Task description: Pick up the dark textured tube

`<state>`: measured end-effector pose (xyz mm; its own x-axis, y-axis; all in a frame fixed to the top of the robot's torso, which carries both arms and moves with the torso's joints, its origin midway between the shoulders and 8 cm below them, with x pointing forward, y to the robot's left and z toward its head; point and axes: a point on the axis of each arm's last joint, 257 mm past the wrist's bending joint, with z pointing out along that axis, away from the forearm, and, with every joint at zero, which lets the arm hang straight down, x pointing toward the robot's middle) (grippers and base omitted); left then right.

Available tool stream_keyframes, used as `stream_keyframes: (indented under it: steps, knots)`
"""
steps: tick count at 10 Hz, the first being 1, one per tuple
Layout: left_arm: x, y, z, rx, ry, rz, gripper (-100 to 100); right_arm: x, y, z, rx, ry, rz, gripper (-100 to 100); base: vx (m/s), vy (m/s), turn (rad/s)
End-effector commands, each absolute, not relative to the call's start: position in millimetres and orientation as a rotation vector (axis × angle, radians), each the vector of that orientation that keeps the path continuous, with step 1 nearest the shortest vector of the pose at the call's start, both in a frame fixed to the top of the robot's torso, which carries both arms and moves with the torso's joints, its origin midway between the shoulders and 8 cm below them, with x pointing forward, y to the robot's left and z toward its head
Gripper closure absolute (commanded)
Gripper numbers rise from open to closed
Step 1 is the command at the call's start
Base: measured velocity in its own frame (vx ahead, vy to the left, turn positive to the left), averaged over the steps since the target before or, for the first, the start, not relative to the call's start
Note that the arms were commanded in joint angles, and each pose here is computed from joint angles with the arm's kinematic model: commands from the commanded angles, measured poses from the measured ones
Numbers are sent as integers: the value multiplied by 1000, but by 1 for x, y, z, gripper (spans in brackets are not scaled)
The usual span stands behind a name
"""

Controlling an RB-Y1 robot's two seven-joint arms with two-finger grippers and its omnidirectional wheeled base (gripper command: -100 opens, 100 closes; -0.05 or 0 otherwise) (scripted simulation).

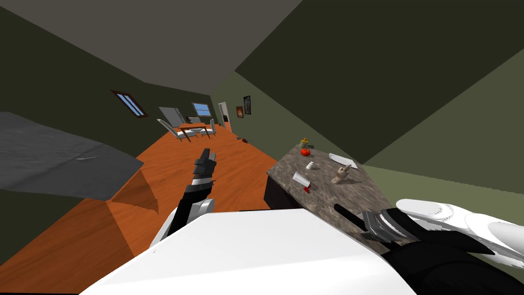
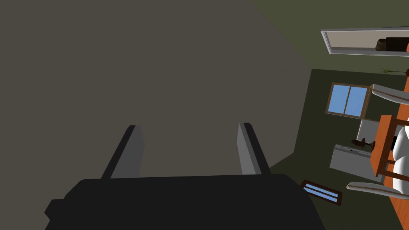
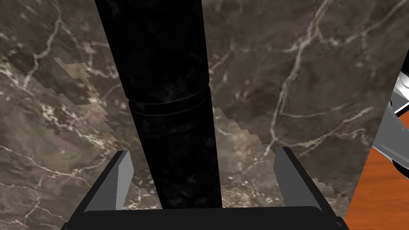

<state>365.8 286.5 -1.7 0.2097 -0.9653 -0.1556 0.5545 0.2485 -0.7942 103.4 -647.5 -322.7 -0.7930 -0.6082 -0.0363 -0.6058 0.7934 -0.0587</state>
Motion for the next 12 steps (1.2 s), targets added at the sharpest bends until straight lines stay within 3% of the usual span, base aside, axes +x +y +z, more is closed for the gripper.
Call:
stream_keyframes:
  steps: [1,4,5,9,10,11,12]
  knots:
    - [366,286,-2,-677,744,-1177,0,94,-649,-332,-976,2928,-70,-100,-9,-12,54]
    - [366,287,-2,-677,744,-1177,0,86,-650,-340,-963,2931,-71,-100,-7,-8,27]
    - [366,287,-2,-677,744,-1177,0,85,-650,-341,-964,2931,-70,100,0,0,0]
    - [366,287,-2,-677,744,-1177,0,86,-651,-340,-966,2930,-74,100,0,0,0]
    - [366,287,-2,-677,744,-1177,0,86,-651,-340,-966,2930,-74,0,0,0,0]
    - [366,287,-2,-677,744,-1177,0,97,-649,-330,-980,2927,-71,100,19,11,-51]
    - [366,287,-2,-677,744,-1177,0,102,-649,-324,-988,2924,-71,100,17,21,-62]
